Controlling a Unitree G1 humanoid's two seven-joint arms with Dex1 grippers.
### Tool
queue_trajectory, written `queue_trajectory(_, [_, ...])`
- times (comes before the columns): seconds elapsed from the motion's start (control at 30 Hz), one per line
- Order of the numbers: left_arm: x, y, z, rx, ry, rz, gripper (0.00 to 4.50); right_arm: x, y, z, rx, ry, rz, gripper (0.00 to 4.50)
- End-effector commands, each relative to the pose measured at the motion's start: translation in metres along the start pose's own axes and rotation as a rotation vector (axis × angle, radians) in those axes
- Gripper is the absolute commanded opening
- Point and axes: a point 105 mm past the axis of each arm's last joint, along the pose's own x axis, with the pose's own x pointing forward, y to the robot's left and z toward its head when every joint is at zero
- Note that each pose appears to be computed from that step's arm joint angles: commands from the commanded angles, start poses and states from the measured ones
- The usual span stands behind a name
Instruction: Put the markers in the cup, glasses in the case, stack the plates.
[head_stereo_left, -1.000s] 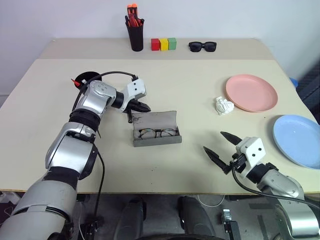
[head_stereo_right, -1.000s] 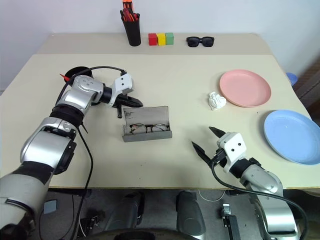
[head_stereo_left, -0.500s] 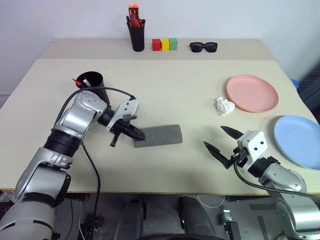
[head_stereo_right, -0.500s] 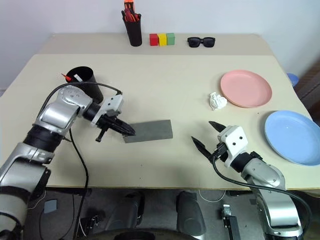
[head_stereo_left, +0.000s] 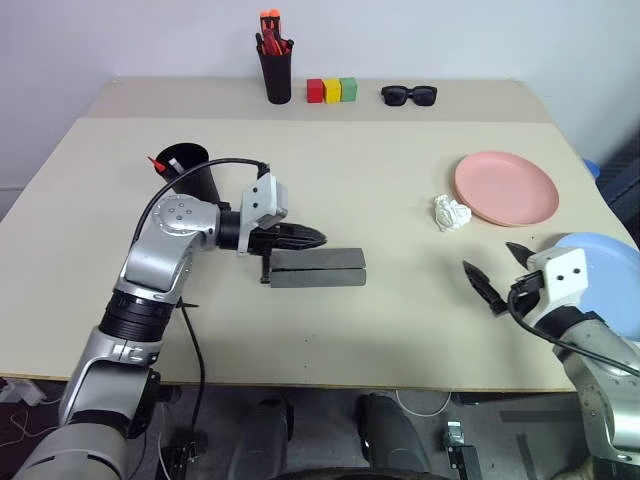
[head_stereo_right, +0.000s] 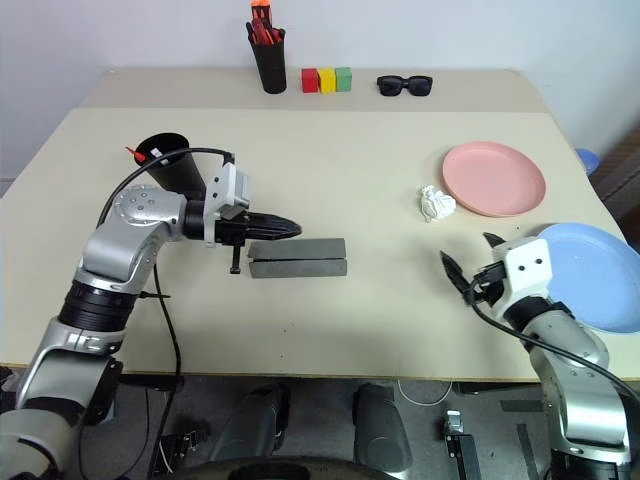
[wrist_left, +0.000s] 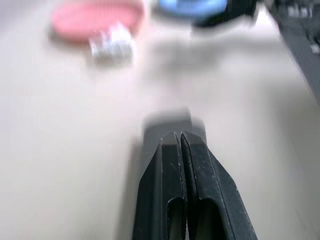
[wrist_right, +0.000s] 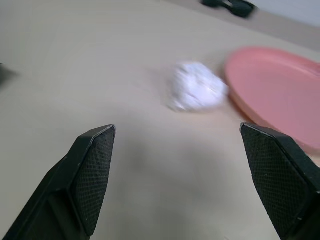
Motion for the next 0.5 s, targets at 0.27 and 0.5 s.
queue_trajectory(0.27, [0.032, -0.013, 0.008, -0.04, -0.032, -0.081, 0.58, -0.009, -0.072, -0.035, -0.087, 0.097, -0.24, 4.09])
queue_trajectory(0.5, [0.033, -0.028, 0.0, -0.042, 0.002, -0.202, 3.85, -0.009, -0.076, -0.046, -0.076, 0.144, -0.27, 4.09])
